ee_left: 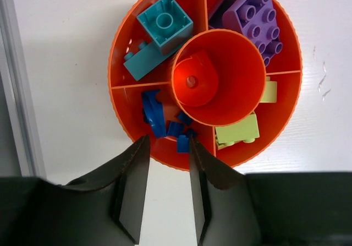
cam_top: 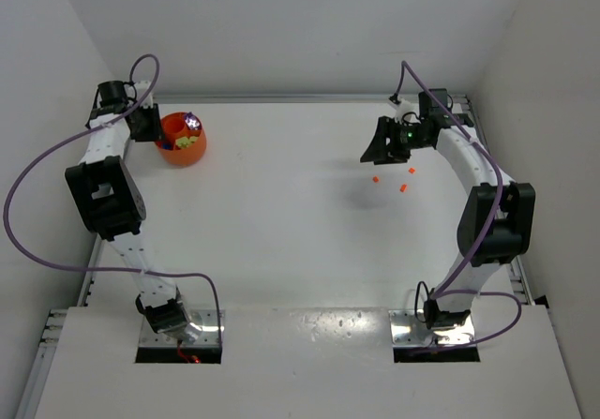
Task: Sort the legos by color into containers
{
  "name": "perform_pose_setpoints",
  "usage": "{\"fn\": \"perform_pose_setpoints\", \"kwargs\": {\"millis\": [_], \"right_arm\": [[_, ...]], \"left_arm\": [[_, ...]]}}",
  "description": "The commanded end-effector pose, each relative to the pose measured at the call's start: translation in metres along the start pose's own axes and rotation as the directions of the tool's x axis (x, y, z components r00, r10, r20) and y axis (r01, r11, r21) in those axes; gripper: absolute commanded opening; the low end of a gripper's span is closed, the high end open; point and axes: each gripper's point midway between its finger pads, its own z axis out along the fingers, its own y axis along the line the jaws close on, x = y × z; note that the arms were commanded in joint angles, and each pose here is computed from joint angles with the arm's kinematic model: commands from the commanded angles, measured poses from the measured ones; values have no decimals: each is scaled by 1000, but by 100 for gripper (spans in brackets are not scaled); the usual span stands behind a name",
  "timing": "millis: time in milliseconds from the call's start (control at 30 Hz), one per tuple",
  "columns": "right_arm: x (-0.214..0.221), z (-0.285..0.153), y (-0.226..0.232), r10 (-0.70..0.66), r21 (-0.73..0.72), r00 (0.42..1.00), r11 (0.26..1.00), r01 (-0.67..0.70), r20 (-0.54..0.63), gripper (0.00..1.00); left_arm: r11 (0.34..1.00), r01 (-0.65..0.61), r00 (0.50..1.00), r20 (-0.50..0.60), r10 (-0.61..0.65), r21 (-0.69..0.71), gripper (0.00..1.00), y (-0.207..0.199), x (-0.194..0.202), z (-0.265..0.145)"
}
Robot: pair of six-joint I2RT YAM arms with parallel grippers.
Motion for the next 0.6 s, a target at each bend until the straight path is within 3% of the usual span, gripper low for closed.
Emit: {"fn": "perform_pose_setpoints", "kwargs": {"millis": [0, 67, 167, 233, 300, 333, 367, 400, 433, 500, 533, 567], "right_arm": [[-7, -6, 9, -51, -6, 998, 999, 51, 33, 56], [-7, -6, 9, -51, -6, 998, 999, 51, 33, 56], [-4, -5, 7, -45, -6, 999, 999, 45, 26, 56], [-4, -5, 7, -45, -6, 999, 999, 45, 26, 56], [-4, -5, 7, -45, -6, 999, 999, 45, 26, 56], [-4, -5, 7, -45, -6, 999, 999, 45, 26, 56], [-4, -5, 7, -45, -6, 999, 999, 45, 26, 56], [-4, -5, 7, -45, -6, 999, 999, 45, 26, 56], [-4, -5, 7, -45, -6, 999, 999, 45, 26, 56], [-4, -5, 7, -45, -6, 999, 999, 45, 26, 56], [-4, -5, 7, -45, -6, 999, 999, 45, 26, 56], [-4, -5, 7, -45, -6, 999, 999, 45, 26, 56]], "left_arm": [[1000, -19, 1000, -3, 19, -22, 30, 0, 0, 0], [1000, -22, 1000, 10, 22, -11, 20, -2, -3, 0], [999, -22, 1000, 18, 22, 25, 16, -8, -4, 0], [999, -26, 999, 30, 25, 32, 32, -9, -9, -1], [999, -24, 999, 29, 23, 38, 41, -14, -9, 0], [999, -24, 999, 29, 23, 38, 33, -14, -9, 0], [999, -24, 999, 31, 23, 47, 16, -16, -10, 0], [999, -24, 999, 29, 23, 39, 5, -14, -9, 0], [999, -24, 999, 29, 23, 38, 6, -14, -9, 0], [999, -24, 999, 29, 23, 38, 24, -14, -9, 0], [999, -24, 999, 29, 23, 38, 19, -14, -9, 0], [999, -24, 999, 29, 23, 38, 6, -14, -9, 0]]}}
